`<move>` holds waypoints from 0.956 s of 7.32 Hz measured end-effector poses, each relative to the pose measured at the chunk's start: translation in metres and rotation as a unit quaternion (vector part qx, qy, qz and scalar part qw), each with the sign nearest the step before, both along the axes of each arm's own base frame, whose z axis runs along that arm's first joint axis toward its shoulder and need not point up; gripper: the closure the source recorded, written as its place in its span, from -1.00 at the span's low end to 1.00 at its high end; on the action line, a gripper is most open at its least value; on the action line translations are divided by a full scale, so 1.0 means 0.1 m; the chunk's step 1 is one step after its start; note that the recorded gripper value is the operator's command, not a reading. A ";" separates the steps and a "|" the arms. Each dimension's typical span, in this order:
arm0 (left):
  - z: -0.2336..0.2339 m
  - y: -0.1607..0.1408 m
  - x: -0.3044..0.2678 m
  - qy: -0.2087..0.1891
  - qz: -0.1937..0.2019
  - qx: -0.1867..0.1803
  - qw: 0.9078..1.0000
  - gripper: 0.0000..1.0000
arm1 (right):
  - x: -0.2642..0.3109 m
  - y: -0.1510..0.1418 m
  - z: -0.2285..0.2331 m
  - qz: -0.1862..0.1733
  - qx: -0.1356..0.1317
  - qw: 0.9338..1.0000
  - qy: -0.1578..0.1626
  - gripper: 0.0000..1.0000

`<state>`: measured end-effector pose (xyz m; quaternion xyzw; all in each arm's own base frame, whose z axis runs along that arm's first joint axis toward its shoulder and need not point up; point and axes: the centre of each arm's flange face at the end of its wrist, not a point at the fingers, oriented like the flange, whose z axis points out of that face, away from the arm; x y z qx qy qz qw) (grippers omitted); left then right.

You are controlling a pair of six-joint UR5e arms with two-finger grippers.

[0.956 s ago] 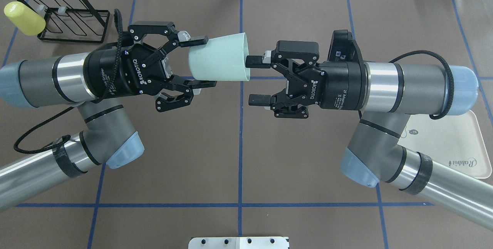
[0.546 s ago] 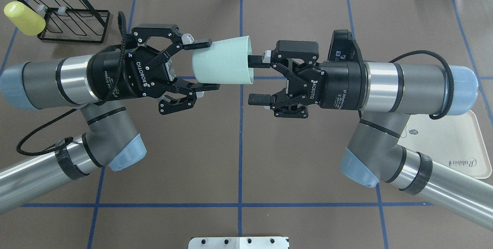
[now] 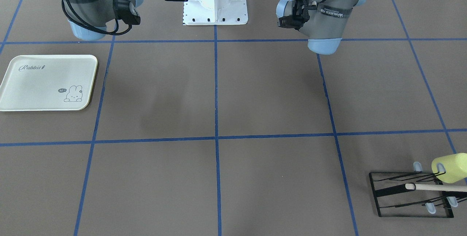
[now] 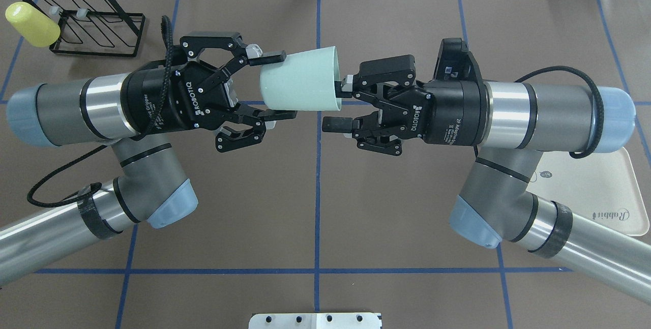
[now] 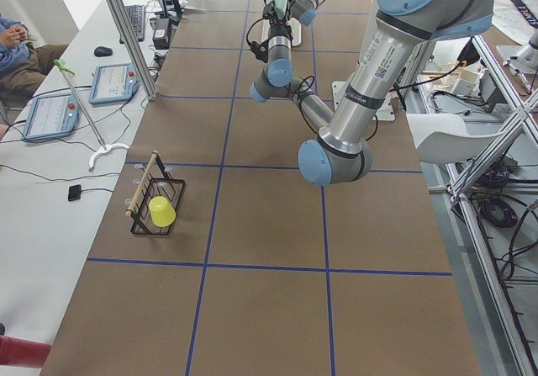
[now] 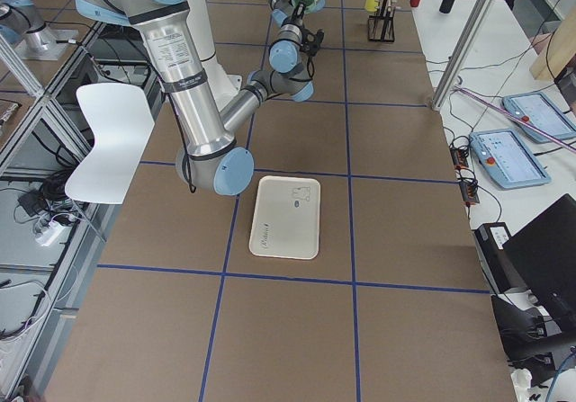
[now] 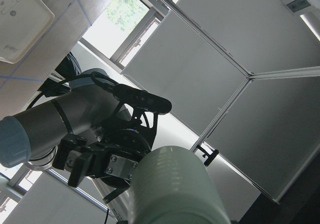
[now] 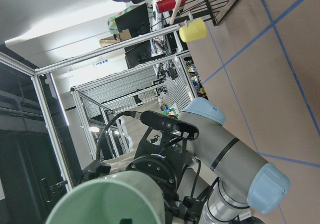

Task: Left arm grabs green cup and hands to right arm on tray

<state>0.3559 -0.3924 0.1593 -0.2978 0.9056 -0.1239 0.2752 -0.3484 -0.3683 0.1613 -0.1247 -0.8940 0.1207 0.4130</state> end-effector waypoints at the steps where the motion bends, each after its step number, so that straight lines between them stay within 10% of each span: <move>1: 0.01 0.00 0.00 -0.001 -0.001 0.000 1.000 1.00 | 0.01 0.01 -0.01 0.000 0.001 1.000 -0.002 0.46; 2: 0.02 -0.01 0.01 -0.002 -0.001 -0.001 1.000 1.00 | 0.02 0.01 -0.01 0.000 0.002 1.000 -0.003 0.59; 4: 0.03 -0.01 0.02 -0.003 -0.002 -0.002 1.000 -0.82 | 0.02 0.01 -0.01 0.001 0.002 1.000 -0.003 1.00; 7: 0.06 -0.01 0.01 -0.004 -0.004 -0.002 1.000 -1.00 | 0.04 0.02 0.02 0.001 0.004 1.000 -0.006 1.00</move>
